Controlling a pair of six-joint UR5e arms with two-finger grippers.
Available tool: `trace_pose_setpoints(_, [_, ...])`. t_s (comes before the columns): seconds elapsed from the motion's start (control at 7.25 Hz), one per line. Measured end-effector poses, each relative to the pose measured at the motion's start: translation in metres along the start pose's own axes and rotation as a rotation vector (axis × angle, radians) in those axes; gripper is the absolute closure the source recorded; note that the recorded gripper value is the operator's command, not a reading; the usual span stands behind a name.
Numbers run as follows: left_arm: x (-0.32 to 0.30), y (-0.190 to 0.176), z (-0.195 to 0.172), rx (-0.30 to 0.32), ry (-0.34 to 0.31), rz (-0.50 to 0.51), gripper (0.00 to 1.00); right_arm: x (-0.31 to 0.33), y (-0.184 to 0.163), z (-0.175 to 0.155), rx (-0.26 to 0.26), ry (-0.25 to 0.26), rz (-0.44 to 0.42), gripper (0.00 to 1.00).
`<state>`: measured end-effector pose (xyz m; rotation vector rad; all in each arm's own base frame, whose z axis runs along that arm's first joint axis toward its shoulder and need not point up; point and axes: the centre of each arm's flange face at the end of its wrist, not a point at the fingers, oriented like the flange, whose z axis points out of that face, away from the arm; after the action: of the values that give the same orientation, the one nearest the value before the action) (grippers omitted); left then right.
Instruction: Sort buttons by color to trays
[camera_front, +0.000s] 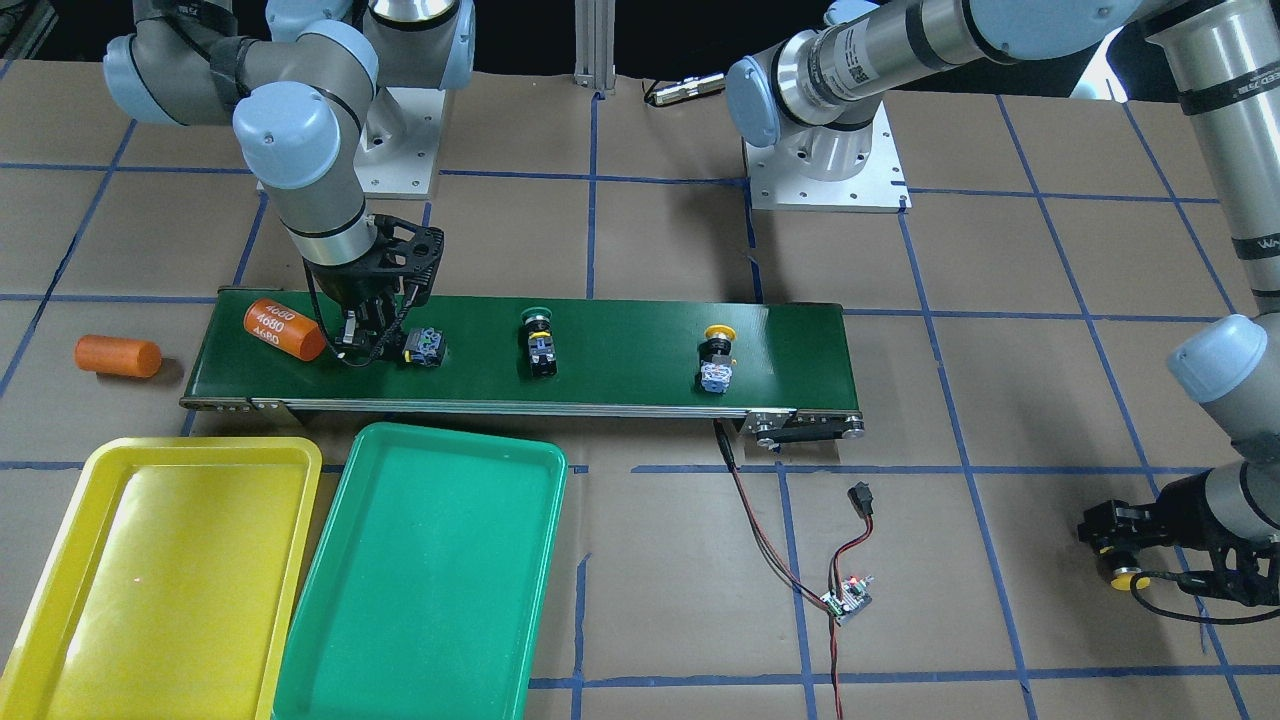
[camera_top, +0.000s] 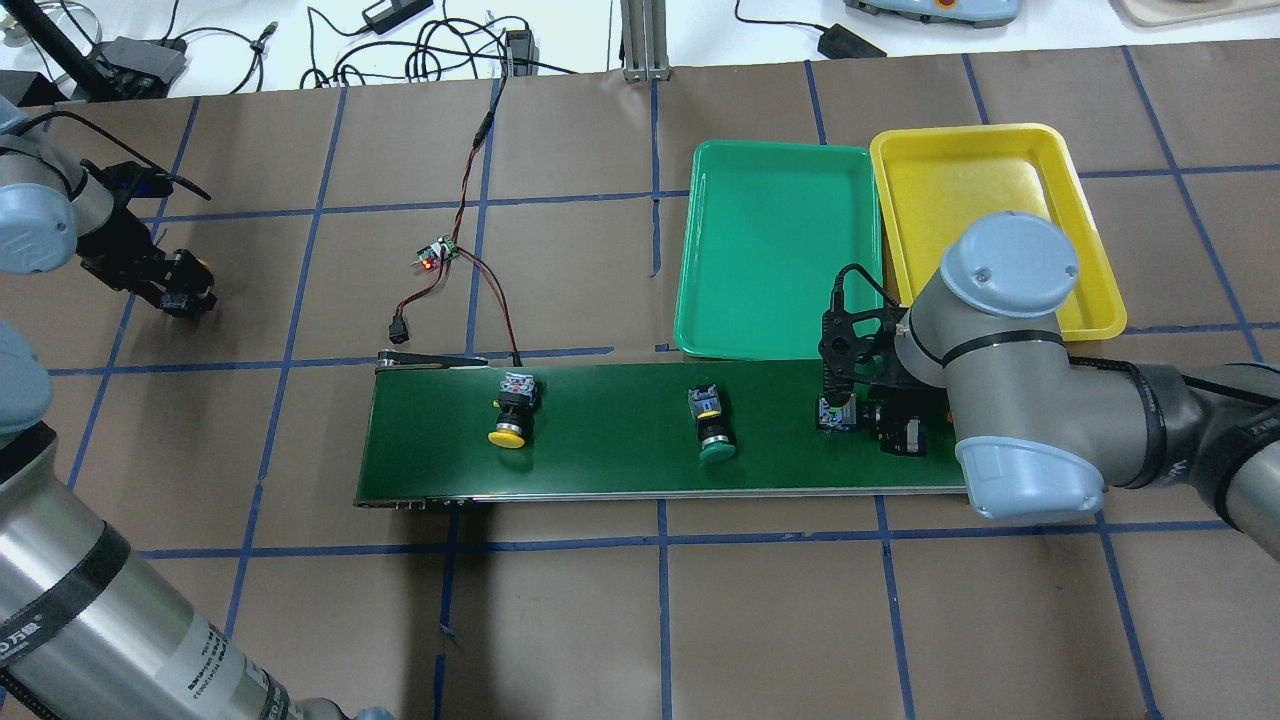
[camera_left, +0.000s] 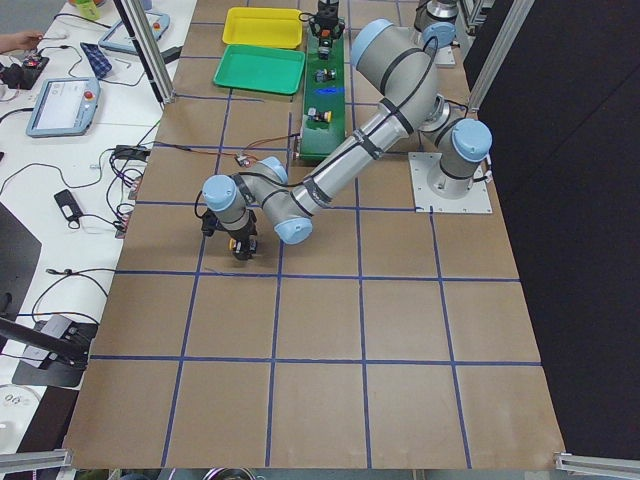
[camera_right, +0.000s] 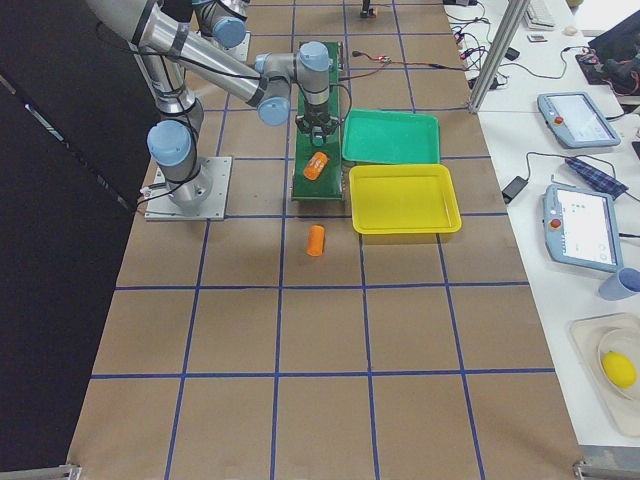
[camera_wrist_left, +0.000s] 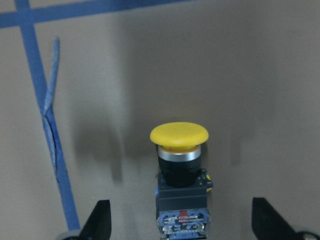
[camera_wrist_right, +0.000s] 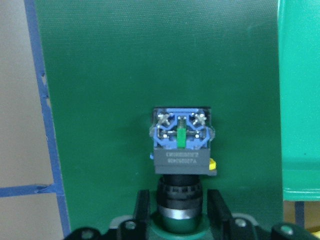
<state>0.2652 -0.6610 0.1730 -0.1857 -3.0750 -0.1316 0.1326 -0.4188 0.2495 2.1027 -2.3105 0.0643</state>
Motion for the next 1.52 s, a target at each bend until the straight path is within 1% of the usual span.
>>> trace_pose_setpoints(0.14, [0.000,0.001,-0.002,-0.002,-0.006,-0.010,0.99,0.001,0.000,-0.001,-0.003,0.003,0.003,0.89])
trace_pose_setpoints(0.41, [0.017,0.000,-0.017,-0.003,-0.013,-0.027,0.99,0.008,0.000,-0.009,-0.003,0.024,0.005,0.90])
trace_pose_setpoints(0.55, [0.049,0.001,-0.034,-0.025,0.003,-0.036,0.99,0.013,-0.002,-0.014,0.001,0.035,0.004,0.90])
trace_pose_setpoints(0.69, [0.101,0.009,-0.055,-0.061,0.026,-0.026,0.99,0.024,-0.003,-0.017,0.004,0.044,0.004,0.88])
trace_pose_setpoints(0.83, [0.156,0.025,-0.068,-0.087,0.048,-0.017,0.99,0.046,-0.004,-0.020,-0.002,0.049,0.003,0.88])
trace_pose_setpoints(0.96, [0.212,0.048,-0.071,-0.107,0.070,-0.016,0.99,0.075,-0.004,-0.017,-0.034,0.035,-0.001,0.88])
trace_pose_setpoints(1.1, [0.268,0.073,-0.068,-0.120,0.073,-0.014,0.99,0.108,-0.003,-0.010,-0.081,0.010,-0.006,0.89])
trace_pose_setpoints(1.24, [0.317,0.093,-0.066,-0.115,0.056,-0.027,0.98,0.139,-0.005,-0.008,-0.097,0.001,-0.009,0.88])
trace_pose_setpoints(1.38, [0.361,0.110,-0.064,-0.105,0.035,-0.046,0.85,0.160,-0.010,-0.014,-0.082,0.009,-0.007,0.88])
trace_pose_setpoints(1.52, [0.399,0.127,-0.057,-0.108,0.021,-0.052,0.48,0.174,-0.016,-0.021,-0.050,0.025,-0.007,0.85])
